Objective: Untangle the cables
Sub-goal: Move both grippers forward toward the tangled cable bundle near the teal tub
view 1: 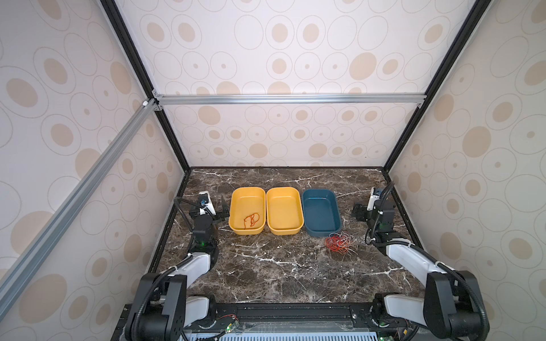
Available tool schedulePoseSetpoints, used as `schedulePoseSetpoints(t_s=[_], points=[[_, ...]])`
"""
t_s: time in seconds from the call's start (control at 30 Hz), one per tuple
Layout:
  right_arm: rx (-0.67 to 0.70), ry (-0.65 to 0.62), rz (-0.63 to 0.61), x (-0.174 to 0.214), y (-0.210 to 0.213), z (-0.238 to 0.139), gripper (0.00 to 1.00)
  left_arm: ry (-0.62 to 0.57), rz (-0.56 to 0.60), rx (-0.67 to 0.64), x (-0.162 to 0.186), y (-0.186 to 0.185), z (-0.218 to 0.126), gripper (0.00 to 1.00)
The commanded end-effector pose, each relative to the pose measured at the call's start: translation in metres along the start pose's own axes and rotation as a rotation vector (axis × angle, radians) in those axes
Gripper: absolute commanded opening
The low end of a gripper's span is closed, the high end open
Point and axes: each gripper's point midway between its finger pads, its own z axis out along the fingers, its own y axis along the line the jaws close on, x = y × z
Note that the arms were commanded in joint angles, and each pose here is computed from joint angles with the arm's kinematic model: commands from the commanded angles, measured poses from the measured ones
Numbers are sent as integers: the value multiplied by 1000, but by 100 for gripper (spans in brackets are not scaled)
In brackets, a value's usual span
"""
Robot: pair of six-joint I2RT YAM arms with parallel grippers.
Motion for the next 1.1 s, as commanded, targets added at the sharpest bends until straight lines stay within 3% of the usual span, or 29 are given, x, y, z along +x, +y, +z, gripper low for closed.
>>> schedulePoseSetpoints(t_s=[0.0,0.27,0.43,0.7,0.93,1.07], points=[[-11,212,126,40,4,-18,90,121,-51,65,4,-18,-1,99],[-85,430,278,82,27,-59,84,195,-205,270,0,-72,-31,99],[-126,547,280,115,49,-70,80,302,-286,389,24,-113,-53,96],[-168,687,237,156,80,-71,61,383,-374,519,51,-162,-93,93],[-181,780,178,181,88,-68,23,427,-341,595,63,-188,-109,93],[-273,796,168,182,104,-76,1,456,-355,653,71,-201,-118,93]])
